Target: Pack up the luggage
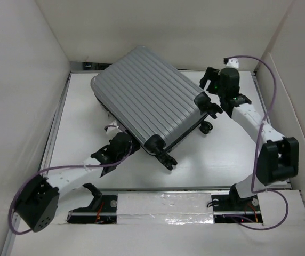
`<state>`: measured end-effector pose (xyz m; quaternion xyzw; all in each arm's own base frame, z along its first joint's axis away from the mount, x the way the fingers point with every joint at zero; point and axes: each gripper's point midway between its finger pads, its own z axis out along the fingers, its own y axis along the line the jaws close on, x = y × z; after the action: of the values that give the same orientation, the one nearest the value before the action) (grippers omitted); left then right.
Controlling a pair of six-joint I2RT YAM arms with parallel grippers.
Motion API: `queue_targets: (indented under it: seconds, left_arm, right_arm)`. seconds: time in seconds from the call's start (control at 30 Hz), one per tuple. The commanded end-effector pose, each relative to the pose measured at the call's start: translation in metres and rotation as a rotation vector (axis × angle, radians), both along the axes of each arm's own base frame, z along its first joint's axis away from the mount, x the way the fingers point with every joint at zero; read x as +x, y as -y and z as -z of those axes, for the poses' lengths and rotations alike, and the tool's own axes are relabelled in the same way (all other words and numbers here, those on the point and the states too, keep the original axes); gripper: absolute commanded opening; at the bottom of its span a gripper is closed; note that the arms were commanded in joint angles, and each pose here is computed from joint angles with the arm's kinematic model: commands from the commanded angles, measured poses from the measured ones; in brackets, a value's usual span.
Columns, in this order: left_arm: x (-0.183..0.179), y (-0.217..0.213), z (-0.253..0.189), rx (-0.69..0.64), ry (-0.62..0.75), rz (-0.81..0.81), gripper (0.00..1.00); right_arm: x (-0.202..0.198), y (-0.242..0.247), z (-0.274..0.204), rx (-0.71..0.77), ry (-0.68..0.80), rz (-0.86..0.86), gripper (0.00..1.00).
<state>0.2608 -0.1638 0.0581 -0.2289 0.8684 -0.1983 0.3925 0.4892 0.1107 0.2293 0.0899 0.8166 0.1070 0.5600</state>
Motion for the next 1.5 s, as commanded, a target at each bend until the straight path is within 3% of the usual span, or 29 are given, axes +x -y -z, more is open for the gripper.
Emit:
queue_targets:
  seconds: [0.0, 0.07, 0.23, 0.33, 0.37, 0.4, 0.47, 0.53, 0.6, 0.63, 0.7, 0.73, 0.77, 0.8, 0.83, 0.87, 0.93, 0.97, 1.03, 1.07, 1.13, 1.17, 1.47]
  left_arm:
    - [0.005, 0.006, -0.064, -0.065, 0.158, -0.046, 0.49]
    - [0.001, -0.005, -0.084, -0.070, 0.211, -0.061, 0.64]
    - [0.000, -0.027, -0.128, -0.077, 0.341, -0.118, 0.68]
    - [0.003, -0.035, -0.159, -0.084, 0.402, -0.145, 0.62]
    - [0.008, -0.042, -0.174, -0.092, 0.449, -0.183, 0.61]
    - [0.012, -0.039, -0.191, -0.120, 0.499, -0.185, 0.60]
    - [0.034, -0.047, -0.236, -0.165, 0.624, -0.223, 0.60]
    - [0.052, -0.045, -0.281, -0.178, 0.696, -0.200, 0.60]
    - [0.089, -0.049, -0.284, -0.136, 0.666, -0.191, 0.60]
    - [0.101, -0.051, -0.314, -0.141, 0.713, -0.186, 0.61]
    - [0.144, -0.068, -0.304, -0.086, 0.671, -0.217, 0.61]
    - [0.159, -0.077, -0.329, -0.077, 0.707, -0.230, 0.62]
    - [0.189, -0.083, -0.300, -0.025, 0.619, -0.232, 0.63]
    - [0.206, -0.106, -0.297, 0.009, 0.588, -0.270, 0.63]
    - [0.222, -0.117, -0.321, 0.019, 0.610, -0.282, 0.63]
    - [0.246, -0.120, -0.279, 0.072, 0.494, -0.241, 0.64]
    - [0.272, -0.153, -0.287, 0.096, 0.480, -0.269, 0.64]
    - [0.288, -0.162, -0.247, 0.125, 0.378, -0.253, 0.64]
    - [0.304, -0.174, -0.239, 0.119, 0.349, -0.231, 0.64]
    - [0.313, -0.188, -0.212, 0.135, 0.293, -0.243, 0.64]
    - [0.319, -0.189, -0.212, 0.137, 0.293, -0.197, 0.65]
    - [0.328, -0.194, -0.177, 0.141, 0.238, -0.188, 0.65]
    - [0.354, -0.179, -0.106, 0.077, 0.138, -0.103, 0.67]
  right_arm:
    - [-0.029, -0.011, -0.072, 0.099, 0.153, -0.104, 0.86]
    - [-0.034, 0.018, -0.076, 0.112, 0.165, -0.057, 0.92]
    - [-0.056, 0.060, -0.100, 0.159, 0.209, 0.001, 0.88]
    - [-0.070, 0.064, -0.116, 0.185, 0.234, -0.027, 0.47]
    - [-0.077, 0.056, -0.119, 0.202, 0.238, -0.070, 0.18]
    - [-0.083, 0.044, -0.114, 0.218, 0.227, -0.107, 0.08]
    - [-0.103, 0.027, -0.122, 0.239, 0.261, -0.183, 0.00]
    - [-0.119, 0.011, -0.097, 0.233, 0.220, -0.218, 0.00]
    - [-0.138, 0.012, -0.091, 0.211, 0.228, -0.197, 0.00]
    - [-0.146, 0.010, -0.066, 0.206, 0.184, -0.197, 0.00]
    - [-0.166, 0.003, -0.058, 0.212, 0.188, -0.216, 0.00]
    - [-0.173, -0.001, -0.048, 0.213, 0.171, -0.229, 0.01]
    - [-0.183, -0.008, -0.026, 0.212, 0.123, -0.249, 0.01]
    - [-0.193, -0.011, -0.023, 0.212, 0.126, -0.262, 0.01]
    - [-0.197, -0.014, -0.015, 0.212, 0.113, -0.263, 0.02]
    - [-0.203, -0.015, 0.005, 0.201, 0.073, -0.254, 0.02]
    - [-0.208, -0.017, 0.016, 0.194, 0.053, -0.253, 0.03]
    - [-0.207, -0.017, 0.021, 0.193, 0.046, -0.249, 0.03]
    - [-0.209, -0.024, 0.033, 0.183, 0.013, -0.271, 0.04]
    - [-0.206, -0.029, 0.043, 0.173, -0.017, -0.281, 0.04]
    - [-0.200, -0.034, 0.045, 0.160, -0.021, -0.289, 0.04]
    - [-0.195, -0.035, 0.054, 0.152, -0.050, -0.284, 0.04]
    - [-0.154, -0.040, 0.054, 0.129, -0.050, -0.223, 0.06]
